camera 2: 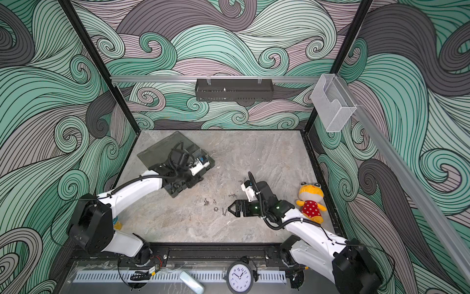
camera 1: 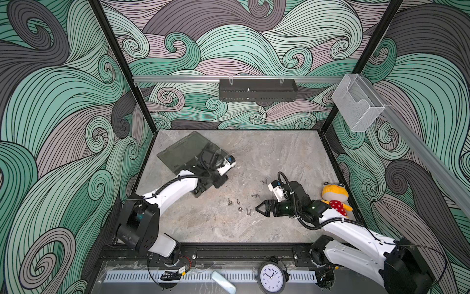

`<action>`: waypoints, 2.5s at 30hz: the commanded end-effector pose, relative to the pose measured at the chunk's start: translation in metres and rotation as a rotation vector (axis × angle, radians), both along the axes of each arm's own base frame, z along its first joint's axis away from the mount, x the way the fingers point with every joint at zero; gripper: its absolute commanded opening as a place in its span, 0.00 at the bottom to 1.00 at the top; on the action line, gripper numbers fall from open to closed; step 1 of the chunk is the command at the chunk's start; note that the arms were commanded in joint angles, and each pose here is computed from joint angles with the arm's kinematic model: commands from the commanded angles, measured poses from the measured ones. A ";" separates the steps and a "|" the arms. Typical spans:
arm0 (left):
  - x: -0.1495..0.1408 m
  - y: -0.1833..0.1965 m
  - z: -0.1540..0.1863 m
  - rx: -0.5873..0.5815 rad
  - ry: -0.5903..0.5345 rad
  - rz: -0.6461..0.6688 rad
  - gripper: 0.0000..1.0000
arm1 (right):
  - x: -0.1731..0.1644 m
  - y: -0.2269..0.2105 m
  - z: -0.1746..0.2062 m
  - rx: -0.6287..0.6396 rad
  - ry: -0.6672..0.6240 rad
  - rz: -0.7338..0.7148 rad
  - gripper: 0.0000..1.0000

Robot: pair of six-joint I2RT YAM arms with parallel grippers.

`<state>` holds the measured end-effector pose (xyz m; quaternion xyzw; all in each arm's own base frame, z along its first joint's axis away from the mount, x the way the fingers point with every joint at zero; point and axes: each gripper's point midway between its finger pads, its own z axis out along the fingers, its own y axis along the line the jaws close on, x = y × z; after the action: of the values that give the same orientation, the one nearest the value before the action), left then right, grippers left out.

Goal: Sort the screws and nuts into containers
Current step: Pick up the nut from the bottom-center of the table, then place the nut into the container.

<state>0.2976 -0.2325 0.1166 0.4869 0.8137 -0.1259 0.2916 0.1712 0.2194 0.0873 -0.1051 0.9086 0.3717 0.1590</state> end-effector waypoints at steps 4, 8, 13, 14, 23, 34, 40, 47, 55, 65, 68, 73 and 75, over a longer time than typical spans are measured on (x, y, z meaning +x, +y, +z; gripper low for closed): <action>-0.077 -0.033 -0.034 0.093 0.104 -0.385 0.41 | -0.008 -0.011 -0.003 -0.018 0.000 -0.025 1.00; -0.092 -0.033 -0.051 0.193 0.154 -0.469 0.42 | -0.016 -0.019 -0.007 -0.013 0.005 -0.057 1.00; -0.095 -0.036 -0.066 0.227 0.124 -0.531 0.42 | -0.024 -0.027 -0.013 0.002 0.017 -0.083 1.00; -0.095 -0.040 -0.066 0.214 0.116 -0.542 0.42 | -0.026 -0.028 -0.015 0.003 0.020 -0.084 1.00; -0.098 -0.047 -0.089 0.298 0.140 -0.613 0.42 | -0.038 -0.024 -0.006 0.052 -0.011 -0.012 1.00; -0.087 -0.051 -0.102 0.383 0.128 -0.601 0.42 | -0.036 -0.022 -0.007 0.045 -0.013 -0.003 0.99; -0.089 -0.055 -0.103 0.387 0.124 -0.611 0.42 | -0.034 -0.022 -0.008 0.038 -0.010 -0.001 1.00; -0.089 -0.058 -0.105 0.393 0.116 -0.614 0.35 | -0.033 -0.021 -0.007 0.038 -0.018 0.003 1.00; -0.068 -0.064 -0.082 0.342 0.024 -0.524 0.26 | -0.023 -0.022 0.002 0.014 -0.051 -0.020 1.00; -0.008 -0.026 -0.006 0.022 -0.052 -0.216 0.22 | 0.008 -0.021 0.033 0.021 -0.148 -0.068 1.00; 0.026 0.002 0.005 0.036 -0.092 -0.071 0.22 | 0.017 -0.012 0.040 0.032 -0.150 -0.049 1.00; 0.086 0.061 -0.004 0.160 -0.063 0.202 0.22 | 0.033 0.002 0.050 0.043 -0.150 -0.028 1.00; 0.103 0.078 -0.008 0.194 -0.045 0.283 0.22 | 0.038 0.006 0.054 0.043 -0.148 -0.015 1.00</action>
<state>0.3768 -0.1830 0.1093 0.4558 0.8401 -0.0364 0.2920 0.1991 0.2160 0.1233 -0.1032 0.9004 0.3655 0.2122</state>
